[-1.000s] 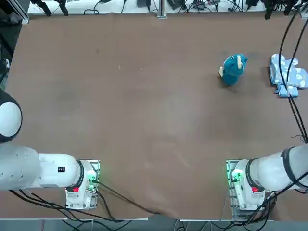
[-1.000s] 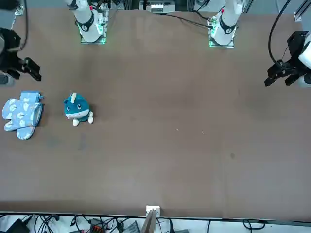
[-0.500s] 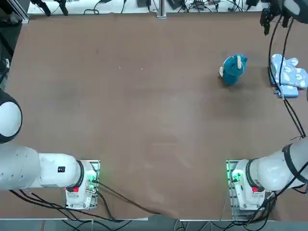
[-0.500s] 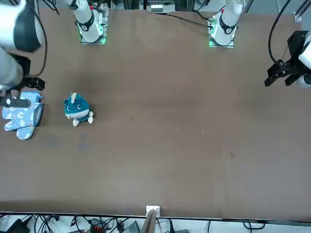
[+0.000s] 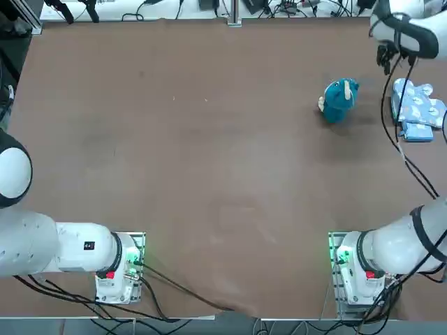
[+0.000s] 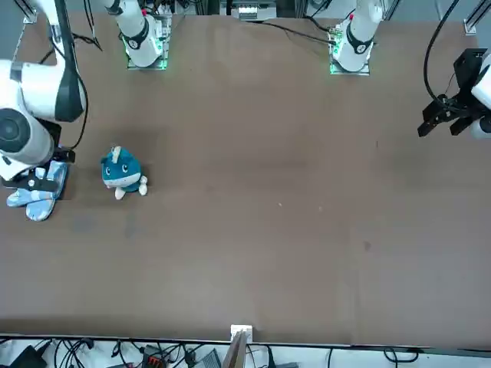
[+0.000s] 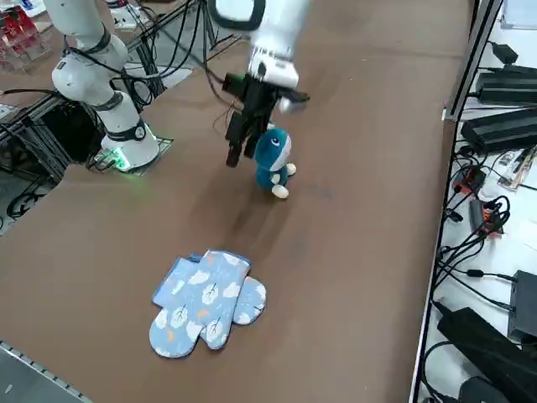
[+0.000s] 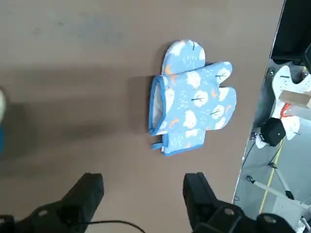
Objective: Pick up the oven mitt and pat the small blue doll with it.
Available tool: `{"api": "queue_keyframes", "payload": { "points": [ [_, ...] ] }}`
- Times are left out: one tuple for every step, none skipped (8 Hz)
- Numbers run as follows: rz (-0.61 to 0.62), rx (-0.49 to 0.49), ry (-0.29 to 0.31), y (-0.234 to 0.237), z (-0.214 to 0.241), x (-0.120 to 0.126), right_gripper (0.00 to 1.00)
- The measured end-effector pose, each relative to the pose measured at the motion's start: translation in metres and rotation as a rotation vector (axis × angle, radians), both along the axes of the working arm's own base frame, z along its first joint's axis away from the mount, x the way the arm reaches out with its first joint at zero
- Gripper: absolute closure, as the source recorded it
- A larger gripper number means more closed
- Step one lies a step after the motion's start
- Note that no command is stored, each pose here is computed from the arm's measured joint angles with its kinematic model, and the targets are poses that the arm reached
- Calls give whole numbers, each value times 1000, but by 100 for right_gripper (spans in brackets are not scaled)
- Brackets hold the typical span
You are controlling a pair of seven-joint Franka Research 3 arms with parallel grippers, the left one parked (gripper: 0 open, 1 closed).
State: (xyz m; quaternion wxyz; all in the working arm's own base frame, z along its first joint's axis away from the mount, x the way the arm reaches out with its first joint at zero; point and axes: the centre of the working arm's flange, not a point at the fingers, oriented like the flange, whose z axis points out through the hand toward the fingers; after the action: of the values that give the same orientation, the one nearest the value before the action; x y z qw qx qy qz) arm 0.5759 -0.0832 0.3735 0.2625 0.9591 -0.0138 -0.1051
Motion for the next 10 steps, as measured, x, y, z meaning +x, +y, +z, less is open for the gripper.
{"api": "queue_keyframes", "payload": {
  "points": [
    [8, -13, 2, -18, -22, -6, 3],
    [20, -20, -12, -35, -38, -6, 3],
    [27, -17, -34, -52, -54, -4, 5],
    [29, -14, -38, -65, -72, -3, 7],
    [38, -33, -25, -70, -88, -3, 8],
    [55, -69, -22, -71, -104, -2, 10],
    [77, -95, -30, -72, -118, -3, 10],
    [98, -104, -36, -76, -131, -8, 10],
    [119, -109, -36, -83, -141, -13, 10],
    [139, -121, -32, -91, -147, -16, 10]
  ]
}}
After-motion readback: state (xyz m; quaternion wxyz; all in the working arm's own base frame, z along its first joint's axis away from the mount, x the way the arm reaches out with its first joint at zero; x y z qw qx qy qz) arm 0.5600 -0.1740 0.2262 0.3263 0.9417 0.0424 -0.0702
